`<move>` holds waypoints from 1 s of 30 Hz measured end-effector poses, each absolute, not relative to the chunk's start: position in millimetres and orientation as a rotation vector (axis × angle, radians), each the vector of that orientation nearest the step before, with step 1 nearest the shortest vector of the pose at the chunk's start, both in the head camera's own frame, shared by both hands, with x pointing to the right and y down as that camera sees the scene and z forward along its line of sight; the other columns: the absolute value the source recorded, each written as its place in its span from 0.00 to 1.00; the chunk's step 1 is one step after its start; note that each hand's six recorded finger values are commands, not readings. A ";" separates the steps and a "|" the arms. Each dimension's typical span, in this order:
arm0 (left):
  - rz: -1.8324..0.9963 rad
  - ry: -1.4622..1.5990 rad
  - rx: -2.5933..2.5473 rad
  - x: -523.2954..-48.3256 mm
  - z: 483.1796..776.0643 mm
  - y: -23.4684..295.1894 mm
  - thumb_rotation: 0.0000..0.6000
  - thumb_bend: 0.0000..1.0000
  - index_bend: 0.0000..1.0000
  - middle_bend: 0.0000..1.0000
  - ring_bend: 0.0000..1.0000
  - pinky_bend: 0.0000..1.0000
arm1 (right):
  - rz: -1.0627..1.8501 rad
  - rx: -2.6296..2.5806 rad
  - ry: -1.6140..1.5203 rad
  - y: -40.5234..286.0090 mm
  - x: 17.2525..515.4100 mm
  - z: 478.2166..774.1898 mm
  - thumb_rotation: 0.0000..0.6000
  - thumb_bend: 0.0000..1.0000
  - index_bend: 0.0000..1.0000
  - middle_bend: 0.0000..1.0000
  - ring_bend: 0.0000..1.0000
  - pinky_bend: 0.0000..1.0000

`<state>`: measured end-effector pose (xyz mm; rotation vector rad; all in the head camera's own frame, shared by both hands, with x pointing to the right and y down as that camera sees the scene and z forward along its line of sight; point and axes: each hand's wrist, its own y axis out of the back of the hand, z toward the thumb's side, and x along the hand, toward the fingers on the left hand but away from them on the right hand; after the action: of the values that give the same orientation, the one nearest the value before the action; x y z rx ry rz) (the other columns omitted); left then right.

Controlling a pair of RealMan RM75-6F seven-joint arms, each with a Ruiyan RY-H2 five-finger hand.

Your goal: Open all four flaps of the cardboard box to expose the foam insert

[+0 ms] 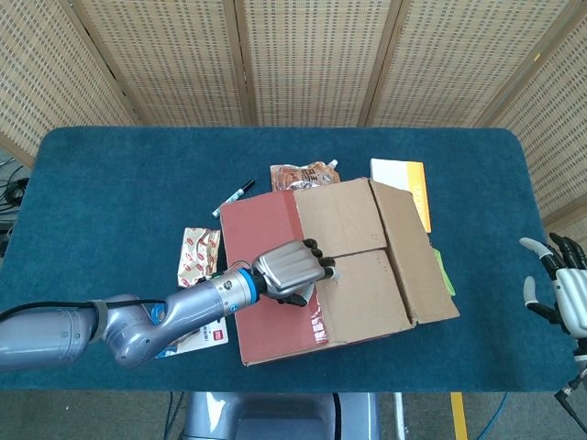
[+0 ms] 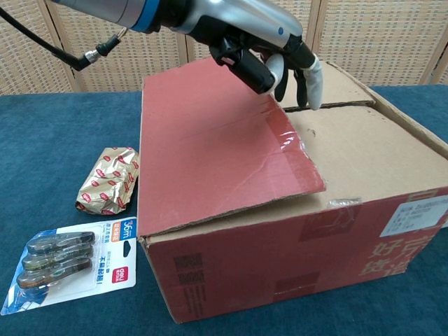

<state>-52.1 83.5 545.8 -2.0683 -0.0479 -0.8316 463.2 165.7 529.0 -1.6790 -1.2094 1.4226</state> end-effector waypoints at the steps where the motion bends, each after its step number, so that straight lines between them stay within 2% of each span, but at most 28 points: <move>1: -0.830 -0.043 -2.067 -53.0 544.1 82.7 0.47 1.00 0.22 0.25 0.29 0.20 | 1.422 -1.678 -1.212 164.9 463.4 528.7 1.00 0.67 0.15 0.22 0.00 0.00; 11: -0.825 -0.001 -2.056 -67.9 527.1 75.9 0.47 1.00 0.25 0.27 0.30 0.20 | 1.417 -1.676 -1.223 161.9 463.5 528.8 1.00 0.67 0.15 0.22 0.00 0.00; 21: -0.840 0.032 -2.079 -78.2 524.2 70.7 0.47 1.00 0.26 0.28 0.31 0.23 | 1.423 -1.659 -1.238 160.0 467.8 527.0 1.00 0.67 0.15 0.22 0.00 0.00; 30: -0.831 0.103 -2.070 -102.5 501.7 64.3 0.46 1.00 0.26 0.28 0.31 0.23 | 1.407 -1.645 -1.245 150.5 466.2 522.9 1.00 0.67 0.14 0.22 0.00 0.00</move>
<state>-102.5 64.3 501.7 -2.0701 0.1030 -0.8307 466.2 150.5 522.9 -1.6449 -1.2450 1.4074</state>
